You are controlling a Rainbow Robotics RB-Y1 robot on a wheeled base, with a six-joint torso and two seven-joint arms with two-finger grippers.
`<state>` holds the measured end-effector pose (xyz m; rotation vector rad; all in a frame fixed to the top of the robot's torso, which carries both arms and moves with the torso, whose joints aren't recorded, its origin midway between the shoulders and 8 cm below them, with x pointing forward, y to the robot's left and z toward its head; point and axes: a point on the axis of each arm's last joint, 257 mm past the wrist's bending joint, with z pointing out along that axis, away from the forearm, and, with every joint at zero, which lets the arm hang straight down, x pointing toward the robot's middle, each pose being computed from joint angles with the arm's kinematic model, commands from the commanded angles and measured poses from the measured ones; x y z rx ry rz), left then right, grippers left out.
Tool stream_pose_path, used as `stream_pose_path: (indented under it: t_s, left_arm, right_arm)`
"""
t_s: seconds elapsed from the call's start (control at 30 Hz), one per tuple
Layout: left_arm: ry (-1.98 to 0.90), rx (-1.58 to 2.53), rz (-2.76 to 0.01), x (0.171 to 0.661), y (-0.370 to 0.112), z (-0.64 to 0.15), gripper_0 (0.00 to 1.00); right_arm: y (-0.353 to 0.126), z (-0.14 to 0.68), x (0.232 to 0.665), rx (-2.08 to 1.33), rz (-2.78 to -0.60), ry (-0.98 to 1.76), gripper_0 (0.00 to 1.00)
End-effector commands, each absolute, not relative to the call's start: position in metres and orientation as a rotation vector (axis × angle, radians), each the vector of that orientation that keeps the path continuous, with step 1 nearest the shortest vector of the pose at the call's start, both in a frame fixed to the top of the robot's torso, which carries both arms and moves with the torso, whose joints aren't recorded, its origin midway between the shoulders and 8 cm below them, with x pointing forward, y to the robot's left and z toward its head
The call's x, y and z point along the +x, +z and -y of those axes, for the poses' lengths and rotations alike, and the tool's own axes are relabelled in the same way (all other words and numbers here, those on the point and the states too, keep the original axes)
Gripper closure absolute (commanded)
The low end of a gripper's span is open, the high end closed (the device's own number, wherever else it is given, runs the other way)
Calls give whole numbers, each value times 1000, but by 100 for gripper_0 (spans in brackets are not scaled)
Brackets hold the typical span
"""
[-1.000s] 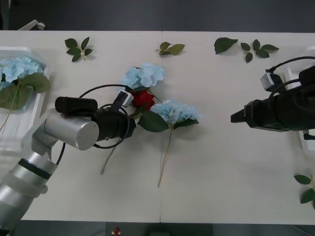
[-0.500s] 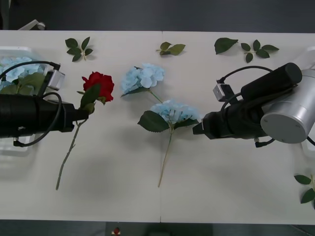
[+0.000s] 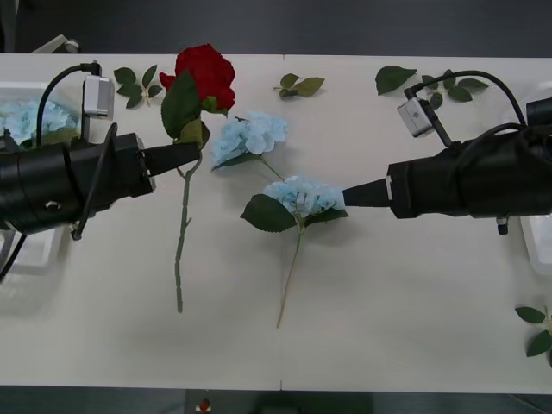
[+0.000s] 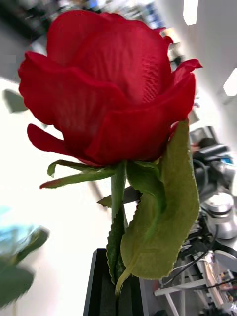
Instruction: Put the red flowers into the right box and the blue flowers into the left box
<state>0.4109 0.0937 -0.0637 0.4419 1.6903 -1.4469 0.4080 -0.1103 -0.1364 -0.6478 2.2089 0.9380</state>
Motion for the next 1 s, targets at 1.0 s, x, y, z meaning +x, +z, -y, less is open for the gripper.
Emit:
stream_pose_path:
  t_s: [1.0]
  left_arm:
    - [-1575,393,-1230,411,-3,24,100]
  right_arm:
    - [-128,65,328,-974,-1715,1209,0]
